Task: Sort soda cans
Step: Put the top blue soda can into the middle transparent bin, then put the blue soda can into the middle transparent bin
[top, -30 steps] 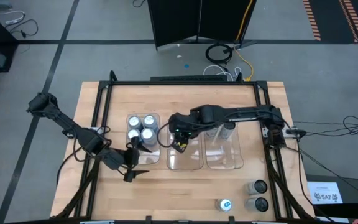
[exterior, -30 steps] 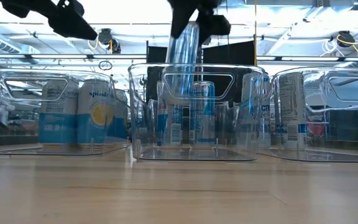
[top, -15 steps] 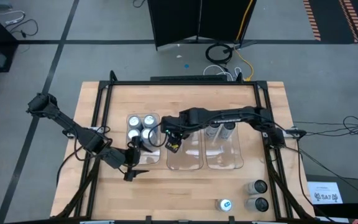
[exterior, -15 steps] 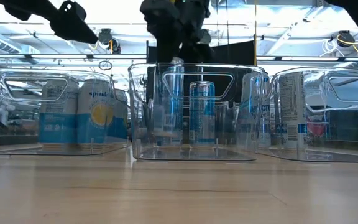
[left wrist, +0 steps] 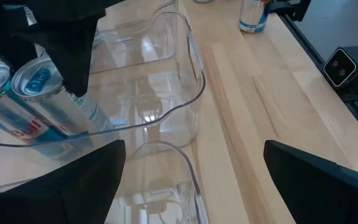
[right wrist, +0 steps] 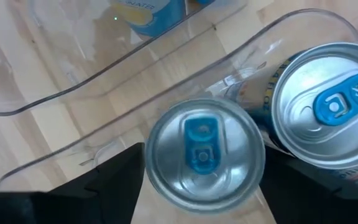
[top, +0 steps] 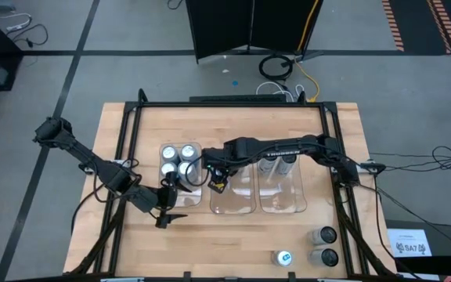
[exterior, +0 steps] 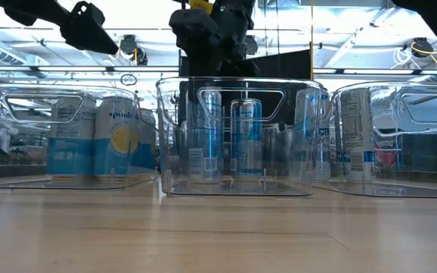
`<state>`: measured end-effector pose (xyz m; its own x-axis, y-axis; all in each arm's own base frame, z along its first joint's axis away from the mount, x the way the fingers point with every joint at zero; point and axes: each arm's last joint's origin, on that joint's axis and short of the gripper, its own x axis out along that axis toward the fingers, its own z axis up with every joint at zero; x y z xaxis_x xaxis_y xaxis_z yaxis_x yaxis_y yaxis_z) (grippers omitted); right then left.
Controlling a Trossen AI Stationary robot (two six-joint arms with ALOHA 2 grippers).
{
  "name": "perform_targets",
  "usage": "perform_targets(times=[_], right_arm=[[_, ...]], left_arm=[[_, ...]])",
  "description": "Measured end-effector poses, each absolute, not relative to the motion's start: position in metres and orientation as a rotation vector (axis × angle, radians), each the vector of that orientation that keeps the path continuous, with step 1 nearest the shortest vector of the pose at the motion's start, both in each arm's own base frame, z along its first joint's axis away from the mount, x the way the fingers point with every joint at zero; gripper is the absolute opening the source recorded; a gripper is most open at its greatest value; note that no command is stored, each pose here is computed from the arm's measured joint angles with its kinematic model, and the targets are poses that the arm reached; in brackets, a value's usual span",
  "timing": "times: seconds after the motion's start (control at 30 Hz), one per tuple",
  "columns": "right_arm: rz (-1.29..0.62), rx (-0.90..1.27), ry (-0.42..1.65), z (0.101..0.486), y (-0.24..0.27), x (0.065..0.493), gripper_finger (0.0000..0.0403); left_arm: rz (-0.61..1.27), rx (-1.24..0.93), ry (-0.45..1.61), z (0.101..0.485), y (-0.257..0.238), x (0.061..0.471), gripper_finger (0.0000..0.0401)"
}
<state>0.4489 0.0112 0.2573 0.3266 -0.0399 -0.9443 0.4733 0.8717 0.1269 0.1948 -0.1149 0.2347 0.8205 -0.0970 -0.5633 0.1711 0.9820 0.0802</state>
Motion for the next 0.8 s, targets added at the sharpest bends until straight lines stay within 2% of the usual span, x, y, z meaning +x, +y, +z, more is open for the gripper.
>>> perform_targets(times=[0.37,0.8], right_arm=[[-0.349,0.419,1.197,0.260,0.011,0.447,0.0288],[-0.337,0.415,1.160,0.325,0.020,0.416,0.0288]], left_arm=[[-0.149,0.126,0.593,0.235,-0.115,0.195,0.0389],[-0.146,0.148,0.593,0.226,-0.111,0.193,0.0389]])
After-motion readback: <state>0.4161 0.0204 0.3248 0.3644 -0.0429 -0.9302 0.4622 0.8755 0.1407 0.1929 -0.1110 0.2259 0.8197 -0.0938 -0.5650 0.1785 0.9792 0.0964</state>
